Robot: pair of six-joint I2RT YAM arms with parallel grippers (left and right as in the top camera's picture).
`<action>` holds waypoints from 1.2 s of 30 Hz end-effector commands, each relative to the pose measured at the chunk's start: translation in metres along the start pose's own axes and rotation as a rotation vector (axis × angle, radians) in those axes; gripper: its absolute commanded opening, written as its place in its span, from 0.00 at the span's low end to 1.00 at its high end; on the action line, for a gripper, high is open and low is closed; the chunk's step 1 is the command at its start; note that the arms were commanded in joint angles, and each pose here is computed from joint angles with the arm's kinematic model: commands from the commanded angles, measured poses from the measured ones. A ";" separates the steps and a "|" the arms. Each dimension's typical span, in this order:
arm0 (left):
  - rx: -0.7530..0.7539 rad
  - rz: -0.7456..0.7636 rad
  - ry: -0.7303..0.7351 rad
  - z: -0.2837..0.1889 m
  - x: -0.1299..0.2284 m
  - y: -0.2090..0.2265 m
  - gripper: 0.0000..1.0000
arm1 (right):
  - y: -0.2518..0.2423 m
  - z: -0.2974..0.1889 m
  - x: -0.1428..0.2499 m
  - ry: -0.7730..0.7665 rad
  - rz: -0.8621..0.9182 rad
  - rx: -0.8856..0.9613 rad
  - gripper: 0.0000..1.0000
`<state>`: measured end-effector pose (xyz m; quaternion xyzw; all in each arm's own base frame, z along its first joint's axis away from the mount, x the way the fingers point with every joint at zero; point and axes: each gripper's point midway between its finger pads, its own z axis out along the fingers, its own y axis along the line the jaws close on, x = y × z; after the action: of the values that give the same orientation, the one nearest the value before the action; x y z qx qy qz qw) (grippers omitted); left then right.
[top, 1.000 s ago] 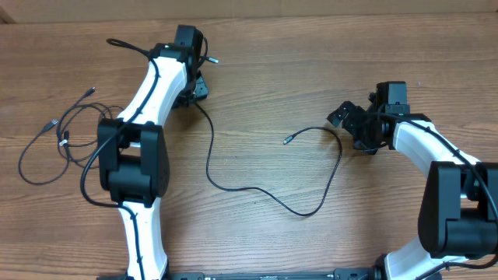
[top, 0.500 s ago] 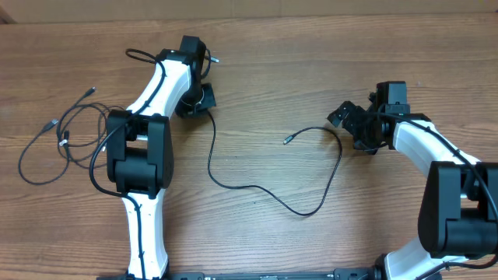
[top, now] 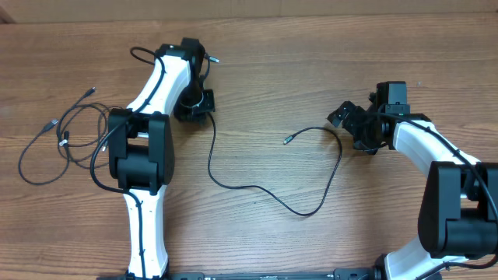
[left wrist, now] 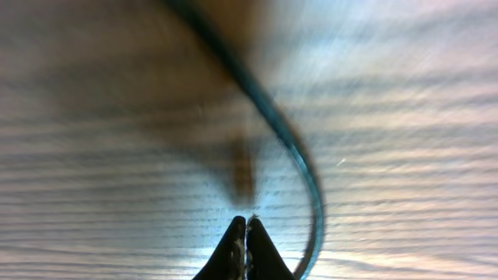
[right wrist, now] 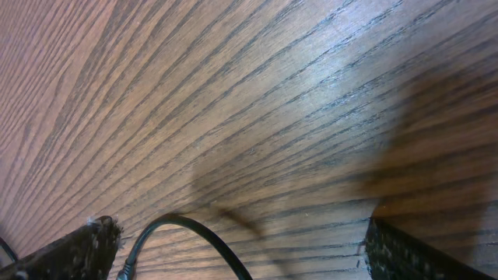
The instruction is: Untangle cables
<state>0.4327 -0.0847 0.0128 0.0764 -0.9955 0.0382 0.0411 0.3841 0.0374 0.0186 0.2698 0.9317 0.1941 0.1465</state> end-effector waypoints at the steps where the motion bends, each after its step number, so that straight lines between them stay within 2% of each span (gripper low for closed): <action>1: 0.016 -0.054 -0.102 -0.017 -0.027 -0.003 0.14 | -0.022 0.009 0.007 0.019 0.019 0.074 1.00; 3: 0.031 -0.072 -0.142 -0.018 -0.037 -0.007 0.27 | -0.022 0.009 0.007 0.019 0.019 0.074 1.00; 4: 0.035 -0.079 -0.152 -0.018 -0.040 -0.007 0.28 | -0.022 0.009 0.007 0.019 0.019 0.074 1.00; 14: -0.012 -0.164 -0.172 -0.003 -0.042 0.001 0.28 | -0.022 0.009 0.007 0.019 0.019 0.074 1.00; 21: -0.017 -0.163 -0.173 0.027 -0.038 0.005 0.25 | -0.022 0.009 0.007 0.019 0.019 0.074 1.00; 22: -0.021 -0.164 -0.163 0.029 -0.035 0.006 0.23 | -0.022 0.009 0.007 0.019 0.019 0.074 1.00; 24: -0.024 -0.163 -0.154 0.030 -0.032 0.007 0.07 | -0.022 0.009 0.008 0.019 0.019 0.074 1.00; 25: -0.026 -0.162 -0.149 0.030 -0.031 0.007 0.04 | -0.022 0.009 0.008 0.019 0.019 0.074 1.00; 28: -0.003 -0.087 -0.116 0.031 -0.025 0.003 0.04 | -0.022 0.009 0.007 0.019 0.019 0.074 1.00; 32: 0.056 0.142 -0.037 0.032 -0.006 -0.007 0.04 | -0.022 0.009 0.007 0.019 0.019 0.074 1.00; 36: 0.052 0.283 0.040 0.033 0.013 -0.003 0.04 | -0.022 0.009 0.007 0.019 0.019 0.074 1.00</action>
<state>0.4469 -0.0870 0.0013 0.0328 -0.9982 0.0506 -0.0022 0.3841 0.0374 0.0186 0.2698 0.9317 0.1941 0.1465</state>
